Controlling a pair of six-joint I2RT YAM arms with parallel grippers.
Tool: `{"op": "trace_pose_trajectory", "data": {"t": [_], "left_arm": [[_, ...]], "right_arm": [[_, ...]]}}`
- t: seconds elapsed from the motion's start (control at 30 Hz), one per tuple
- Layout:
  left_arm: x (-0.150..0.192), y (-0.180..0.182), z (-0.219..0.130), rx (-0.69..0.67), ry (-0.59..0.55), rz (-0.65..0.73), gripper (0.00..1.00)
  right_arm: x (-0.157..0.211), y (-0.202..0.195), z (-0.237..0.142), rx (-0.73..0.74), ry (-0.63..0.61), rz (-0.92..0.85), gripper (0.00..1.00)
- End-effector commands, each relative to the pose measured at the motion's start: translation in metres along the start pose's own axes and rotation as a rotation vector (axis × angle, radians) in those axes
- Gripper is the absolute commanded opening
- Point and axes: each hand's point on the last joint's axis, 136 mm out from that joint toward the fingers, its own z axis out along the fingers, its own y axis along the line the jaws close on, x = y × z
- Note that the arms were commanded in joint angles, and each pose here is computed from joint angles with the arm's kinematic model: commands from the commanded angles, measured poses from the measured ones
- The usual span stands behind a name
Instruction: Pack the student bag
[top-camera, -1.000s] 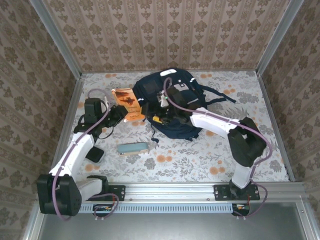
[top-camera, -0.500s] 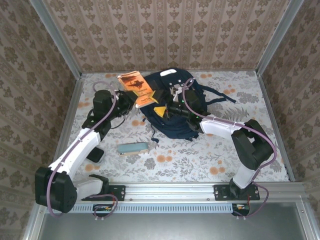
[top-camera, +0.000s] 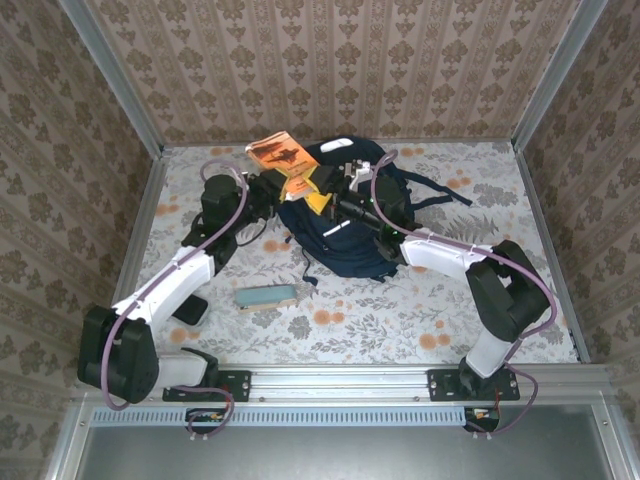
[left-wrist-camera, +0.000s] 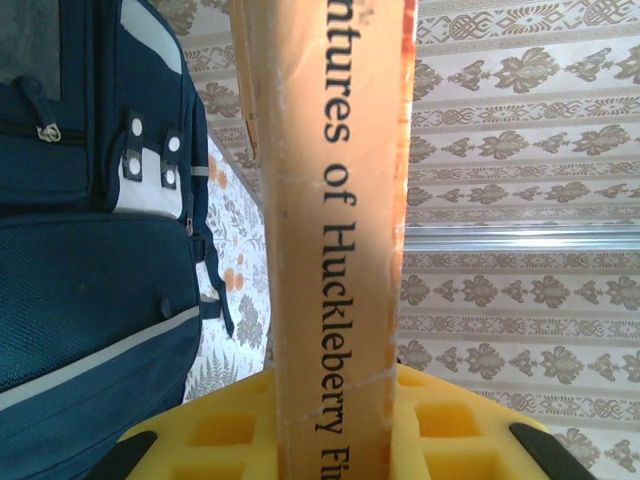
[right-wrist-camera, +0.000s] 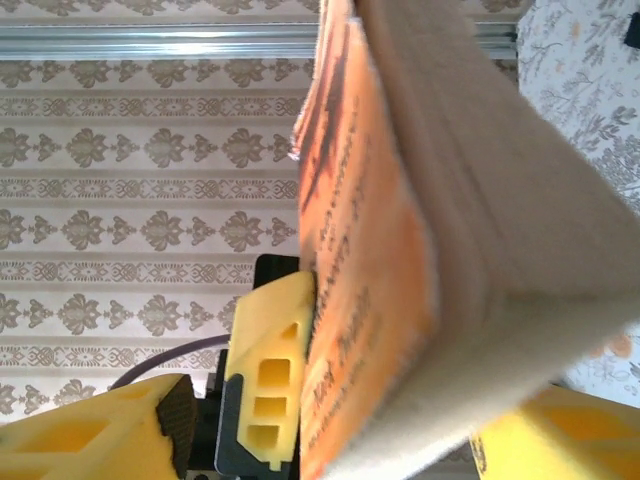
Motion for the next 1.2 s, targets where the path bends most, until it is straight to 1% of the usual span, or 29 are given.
{"op": "trace_pose_trajectory", "data": {"t": [0.0,0.2,0.33,0.4,0.43,0.47,0.5,0.53,0.6,0.67,0.7,0.77,0.8,0.9,0.93,0.97,1.03,1.13,1.17], "left_arm": [[0.000,-0.033,-0.004,0.123,-0.009,0.000,0.13],[0.002,-0.034,-0.007,0.121,-0.002,0.004,0.13],[0.004,-0.029,-0.006,0.103,0.008,0.007,0.13],[0.005,-0.027,-0.006,0.097,0.014,0.011,0.13],[0.006,-0.026,-0.006,0.091,0.018,0.016,0.15],[0.008,-0.024,-0.006,0.080,0.027,0.024,0.17],[0.009,-0.021,-0.006,0.064,0.036,0.032,0.21],[0.012,-0.016,-0.006,0.040,0.048,0.044,0.28],[0.016,-0.007,-0.006,-0.014,0.072,0.078,0.43],[0.021,0.010,-0.008,-0.096,0.103,0.114,0.59],[0.023,0.018,-0.009,-0.131,0.117,0.141,0.65],[0.027,0.034,-0.013,-0.200,0.143,0.180,0.75],[0.030,0.041,-0.015,-0.230,0.160,0.213,0.78],[0.032,0.062,-0.021,-0.327,0.185,0.315,0.83],[0.043,0.065,-0.020,-0.341,0.213,0.353,0.84],[0.048,0.069,-0.020,-0.364,0.235,0.393,0.84],[0.061,0.071,-0.017,-0.374,0.299,0.483,0.85],[0.085,0.072,-0.010,-0.390,0.411,0.640,0.85],[0.092,0.074,-0.007,-0.408,0.432,0.696,0.86]], "right_arm": [[-0.010,0.025,0.005,-0.077,-0.041,-0.012,0.70],[-0.017,0.014,0.009,-0.037,-0.062,0.001,0.65],[-0.020,0.007,0.012,-0.018,-0.069,0.017,0.55],[-0.020,0.001,0.011,0.020,-0.072,0.019,0.46],[-0.021,-0.002,0.010,0.044,-0.076,0.018,0.40],[-0.020,-0.009,0.007,0.097,-0.074,0.011,0.28],[-0.019,-0.014,0.004,0.145,-0.070,-0.002,0.24],[-0.019,-0.015,0.000,0.181,-0.072,-0.028,0.21],[-0.021,-0.024,-0.015,0.275,-0.103,-0.080,0.18],[-0.026,-0.029,-0.035,0.357,-0.142,-0.134,0.15],[-0.028,-0.031,-0.043,0.386,-0.157,-0.152,0.14],[-0.033,-0.032,-0.061,0.435,-0.179,-0.182,0.14],[-0.035,-0.035,-0.071,0.467,-0.187,-0.192,0.13],[-0.040,-0.041,-0.100,0.575,-0.183,-0.228,0.14],[-0.041,-0.048,-0.107,0.614,-0.178,-0.234,0.14],[-0.041,-0.043,-0.122,0.644,-0.181,-0.253,0.14],[-0.042,-0.049,-0.142,0.712,-0.181,-0.268,0.15],[-0.043,-0.051,-0.175,0.795,-0.192,-0.298,0.15],[-0.043,-0.053,-0.188,0.824,-0.196,-0.305,0.16]]}}
